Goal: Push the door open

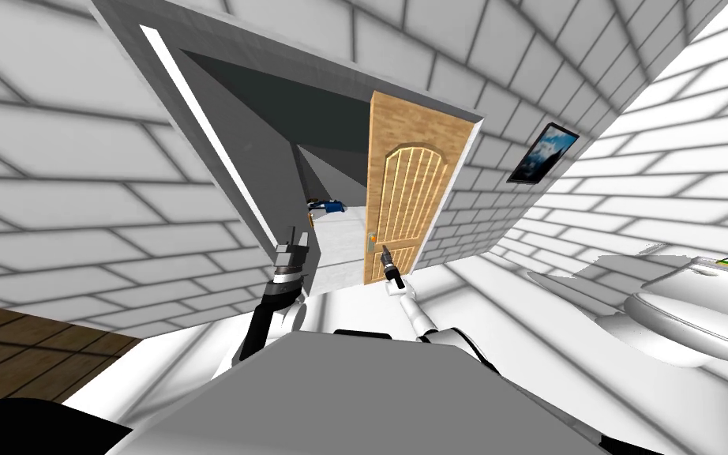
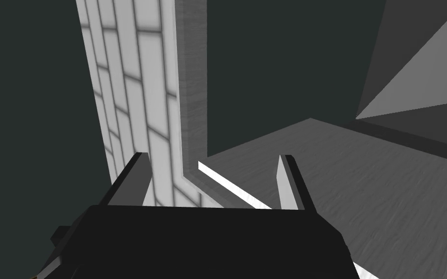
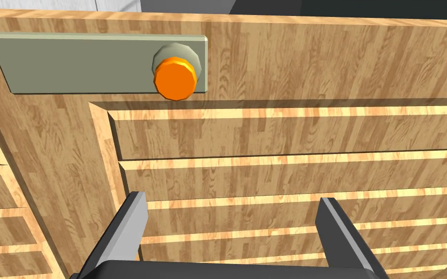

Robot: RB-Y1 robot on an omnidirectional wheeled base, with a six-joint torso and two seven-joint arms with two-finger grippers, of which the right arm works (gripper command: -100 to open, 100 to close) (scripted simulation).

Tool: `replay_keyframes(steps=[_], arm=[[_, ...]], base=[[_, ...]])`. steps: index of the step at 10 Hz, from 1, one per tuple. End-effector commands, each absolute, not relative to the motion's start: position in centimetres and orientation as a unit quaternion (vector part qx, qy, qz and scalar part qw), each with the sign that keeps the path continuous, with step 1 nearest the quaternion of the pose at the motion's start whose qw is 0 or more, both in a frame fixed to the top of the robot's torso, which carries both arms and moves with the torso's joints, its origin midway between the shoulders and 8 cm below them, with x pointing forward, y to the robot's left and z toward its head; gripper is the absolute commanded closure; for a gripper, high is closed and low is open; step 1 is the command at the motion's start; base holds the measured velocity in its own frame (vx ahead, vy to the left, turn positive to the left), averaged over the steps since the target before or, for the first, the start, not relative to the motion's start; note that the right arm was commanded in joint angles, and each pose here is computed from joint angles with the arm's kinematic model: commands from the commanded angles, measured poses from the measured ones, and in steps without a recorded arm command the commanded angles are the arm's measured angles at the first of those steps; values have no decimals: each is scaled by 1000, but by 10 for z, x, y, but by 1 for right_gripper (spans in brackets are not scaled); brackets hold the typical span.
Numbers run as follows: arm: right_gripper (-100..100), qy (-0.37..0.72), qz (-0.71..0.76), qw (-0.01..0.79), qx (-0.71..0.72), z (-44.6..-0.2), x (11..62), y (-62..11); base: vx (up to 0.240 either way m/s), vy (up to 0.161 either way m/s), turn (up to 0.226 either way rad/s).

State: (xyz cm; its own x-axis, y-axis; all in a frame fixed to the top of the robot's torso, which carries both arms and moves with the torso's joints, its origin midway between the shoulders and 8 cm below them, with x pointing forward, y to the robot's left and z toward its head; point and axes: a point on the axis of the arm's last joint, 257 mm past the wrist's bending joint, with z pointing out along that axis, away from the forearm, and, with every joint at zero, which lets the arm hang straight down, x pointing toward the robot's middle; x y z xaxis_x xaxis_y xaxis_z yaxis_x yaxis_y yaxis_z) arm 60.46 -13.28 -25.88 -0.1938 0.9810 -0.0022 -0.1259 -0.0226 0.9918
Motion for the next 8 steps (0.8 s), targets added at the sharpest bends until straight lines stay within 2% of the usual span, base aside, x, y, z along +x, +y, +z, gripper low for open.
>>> replay_keyframes(steps=[1, 8], arm=[[-100, 519, 578, 469, 420, -265, 609, -125], [-100, 546, 568, 445, 427, -285, 615, -102]], base=[[58, -49, 38], [49, -44, 28]])
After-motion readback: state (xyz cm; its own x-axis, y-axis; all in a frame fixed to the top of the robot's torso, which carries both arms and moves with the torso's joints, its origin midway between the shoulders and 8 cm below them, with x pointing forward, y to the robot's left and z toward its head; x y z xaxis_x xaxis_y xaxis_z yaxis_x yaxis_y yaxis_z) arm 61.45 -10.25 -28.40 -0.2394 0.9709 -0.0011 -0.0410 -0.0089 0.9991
